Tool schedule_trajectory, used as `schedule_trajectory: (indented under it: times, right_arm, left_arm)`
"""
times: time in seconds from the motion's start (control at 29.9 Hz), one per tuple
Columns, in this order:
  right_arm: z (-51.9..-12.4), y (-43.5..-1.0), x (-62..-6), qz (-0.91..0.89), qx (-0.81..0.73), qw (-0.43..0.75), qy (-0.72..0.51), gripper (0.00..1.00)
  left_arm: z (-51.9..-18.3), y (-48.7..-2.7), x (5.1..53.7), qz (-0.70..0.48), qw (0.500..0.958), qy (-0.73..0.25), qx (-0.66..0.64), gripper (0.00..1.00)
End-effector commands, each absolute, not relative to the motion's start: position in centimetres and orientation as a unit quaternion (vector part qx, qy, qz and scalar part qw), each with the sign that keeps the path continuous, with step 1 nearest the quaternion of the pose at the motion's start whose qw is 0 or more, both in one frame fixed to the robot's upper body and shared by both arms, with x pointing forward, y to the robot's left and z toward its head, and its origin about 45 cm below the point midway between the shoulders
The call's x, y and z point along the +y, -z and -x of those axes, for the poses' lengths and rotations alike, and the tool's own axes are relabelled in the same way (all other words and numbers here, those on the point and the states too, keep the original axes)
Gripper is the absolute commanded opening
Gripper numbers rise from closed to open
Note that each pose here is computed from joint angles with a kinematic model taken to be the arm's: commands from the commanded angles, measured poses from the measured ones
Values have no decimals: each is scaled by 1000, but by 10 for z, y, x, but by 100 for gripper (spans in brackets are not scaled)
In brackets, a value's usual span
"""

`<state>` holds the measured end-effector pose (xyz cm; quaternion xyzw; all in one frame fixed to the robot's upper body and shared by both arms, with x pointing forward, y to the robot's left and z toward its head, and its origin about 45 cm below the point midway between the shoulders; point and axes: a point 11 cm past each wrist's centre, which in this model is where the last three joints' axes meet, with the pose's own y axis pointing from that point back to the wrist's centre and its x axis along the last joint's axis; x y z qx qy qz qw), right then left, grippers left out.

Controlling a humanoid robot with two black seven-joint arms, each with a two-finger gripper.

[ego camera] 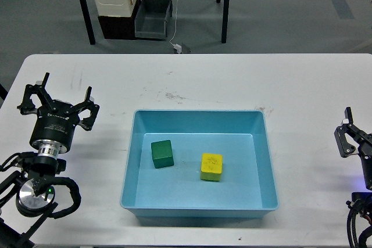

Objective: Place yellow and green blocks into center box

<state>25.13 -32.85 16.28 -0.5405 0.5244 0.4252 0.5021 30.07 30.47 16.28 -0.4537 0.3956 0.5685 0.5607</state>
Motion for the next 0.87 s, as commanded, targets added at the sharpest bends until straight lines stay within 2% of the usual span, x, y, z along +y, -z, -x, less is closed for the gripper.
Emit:
schedule_trajectory:
  times: [0.0,0.1,0.3,0.47,0.84]
  right_arm:
    - [-251,-162,-325,520,514,521,-440,100]
    - [-251,-157,-318,496,509,537,-454,100]
    - [-246,-149,-316,480,516,536,-465,100]
    - [-240,-145,-316,475,519,535,-467,100]
    - [-239,-145,-316,476,521,536,-463,100]
  left_arm:
    - [-293,-157,312,494,520,-554,423,100]
    - [-289,-150,315,512,486,-552,444,100]
    - [-287,-148,309,532,448,-536,479,100]
    - [-278,-144,309,522,452,-527,495,100]
    - [-271,-148,290,503,495,-472,529,100]
